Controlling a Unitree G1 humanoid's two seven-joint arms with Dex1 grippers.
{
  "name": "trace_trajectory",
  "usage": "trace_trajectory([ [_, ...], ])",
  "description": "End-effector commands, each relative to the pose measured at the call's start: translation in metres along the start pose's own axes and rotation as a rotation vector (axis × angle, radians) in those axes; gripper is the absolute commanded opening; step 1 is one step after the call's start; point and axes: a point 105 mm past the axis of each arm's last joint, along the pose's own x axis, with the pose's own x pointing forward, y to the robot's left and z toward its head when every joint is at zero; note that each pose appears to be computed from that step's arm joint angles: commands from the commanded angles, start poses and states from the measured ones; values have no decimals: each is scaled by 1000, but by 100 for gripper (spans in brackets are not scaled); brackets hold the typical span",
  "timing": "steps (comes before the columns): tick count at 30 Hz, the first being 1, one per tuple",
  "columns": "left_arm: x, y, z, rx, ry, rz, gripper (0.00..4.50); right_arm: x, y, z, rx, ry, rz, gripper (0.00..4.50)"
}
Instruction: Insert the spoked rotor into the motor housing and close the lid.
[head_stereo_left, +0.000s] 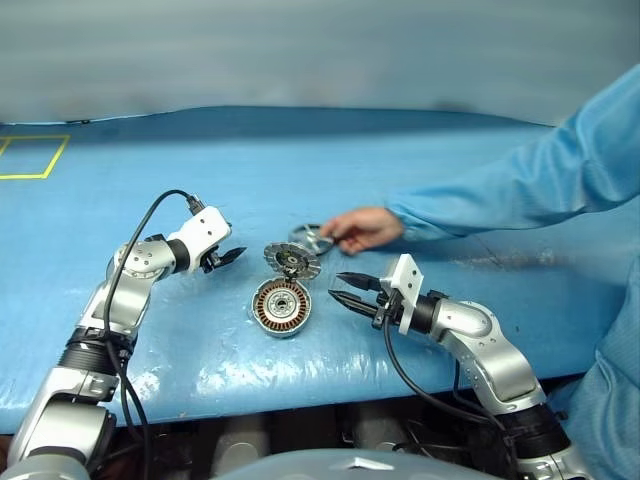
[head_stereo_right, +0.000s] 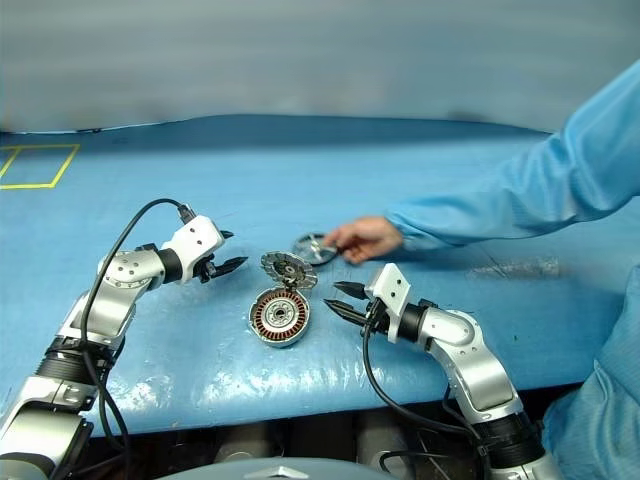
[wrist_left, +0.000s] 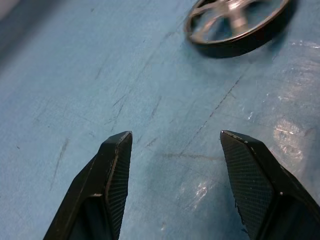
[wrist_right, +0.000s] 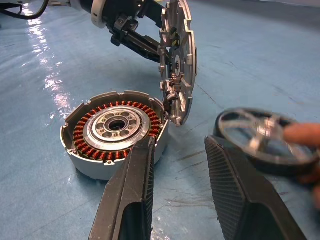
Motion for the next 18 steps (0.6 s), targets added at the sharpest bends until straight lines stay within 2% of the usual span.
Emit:
trace_trajectory([
  [1, -2, 4, 8, 17, -39, 21, 296, -3, -2, 8, -31, -27, -11, 165],
  [8, -4, -7, 10, -14, -94, 2, 296, -8, -8, 7, -36, -5, -32, 165],
  [14, -15, -34, 8, -68, -171, -71, 296, -18, -21, 7, -67, 51, -77, 165],
  [18, -28, -54, 5, -115, -234, -102, 296, -32, -32, 3, -121, 141, -118, 165],
])
